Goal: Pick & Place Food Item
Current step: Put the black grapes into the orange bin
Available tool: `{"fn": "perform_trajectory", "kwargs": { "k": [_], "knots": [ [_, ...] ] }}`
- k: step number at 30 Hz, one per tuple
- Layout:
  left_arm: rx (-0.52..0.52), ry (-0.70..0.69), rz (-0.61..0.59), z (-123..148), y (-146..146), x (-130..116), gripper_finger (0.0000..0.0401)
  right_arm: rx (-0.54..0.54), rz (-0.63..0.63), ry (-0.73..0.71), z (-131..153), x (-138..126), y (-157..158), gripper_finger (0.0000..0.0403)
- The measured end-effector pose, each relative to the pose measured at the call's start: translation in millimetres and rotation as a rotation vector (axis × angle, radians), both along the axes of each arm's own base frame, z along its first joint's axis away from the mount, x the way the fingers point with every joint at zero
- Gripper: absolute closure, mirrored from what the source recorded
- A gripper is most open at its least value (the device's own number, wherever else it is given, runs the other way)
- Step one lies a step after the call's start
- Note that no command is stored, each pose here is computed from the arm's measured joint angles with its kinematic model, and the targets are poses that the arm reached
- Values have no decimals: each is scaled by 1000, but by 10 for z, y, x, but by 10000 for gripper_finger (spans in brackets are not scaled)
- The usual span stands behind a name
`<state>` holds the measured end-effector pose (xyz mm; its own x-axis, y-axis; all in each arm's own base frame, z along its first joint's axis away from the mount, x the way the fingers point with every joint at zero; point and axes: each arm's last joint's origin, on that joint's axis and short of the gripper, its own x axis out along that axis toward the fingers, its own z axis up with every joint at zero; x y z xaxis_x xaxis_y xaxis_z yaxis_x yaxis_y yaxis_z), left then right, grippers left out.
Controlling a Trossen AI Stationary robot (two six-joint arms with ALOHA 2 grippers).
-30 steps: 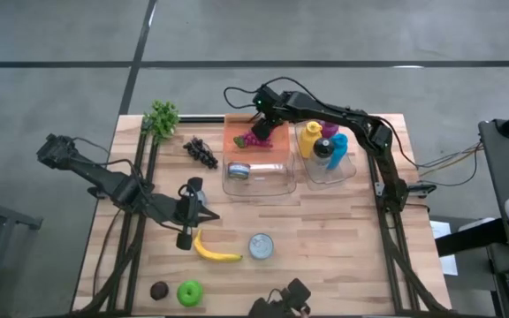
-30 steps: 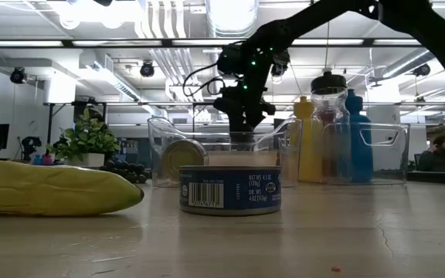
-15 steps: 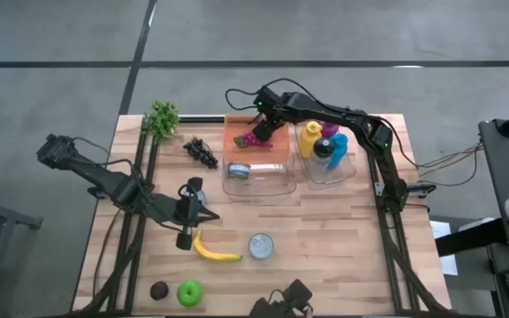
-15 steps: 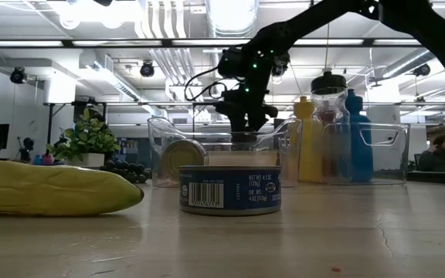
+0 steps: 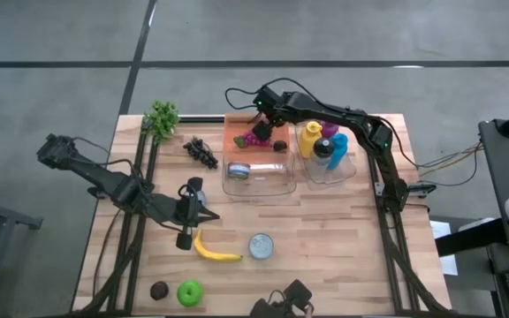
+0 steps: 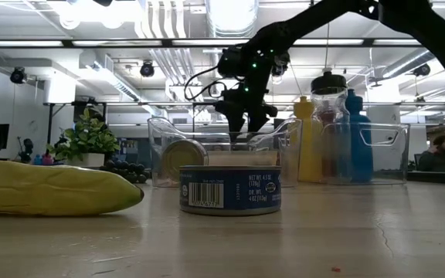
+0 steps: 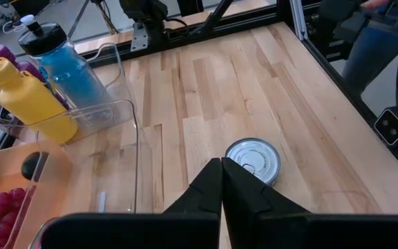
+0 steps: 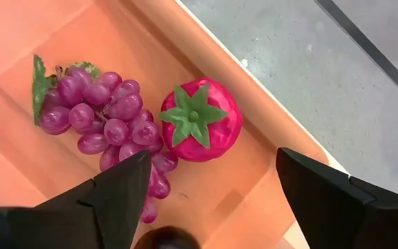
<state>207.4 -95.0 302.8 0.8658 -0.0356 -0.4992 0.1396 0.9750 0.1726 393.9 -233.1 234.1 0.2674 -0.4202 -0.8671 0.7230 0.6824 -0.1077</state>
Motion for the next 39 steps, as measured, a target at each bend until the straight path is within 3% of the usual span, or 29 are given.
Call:
{"fn": "perform_trajectory", "kwargs": {
  "k": [9,16,23,28,39],
  "knots": [
    [2,3,0,-3,1,-2,393,-48,34,-79,395,-40,197,81],
    [1,3,0,-2,1,-1,393,-105,140,-156,805,-47,605,87],
    [0,1,0,0,1,0,393,-233,217,-185,1165,-78,1121,107],
    [0,1,0,-1,1,0,393,-267,286,-203,1308,-109,1454,130],
    [-1,-1,1,1,1,1,393,-227,496,-182,1364,-318,2353,177]
  ]
}}
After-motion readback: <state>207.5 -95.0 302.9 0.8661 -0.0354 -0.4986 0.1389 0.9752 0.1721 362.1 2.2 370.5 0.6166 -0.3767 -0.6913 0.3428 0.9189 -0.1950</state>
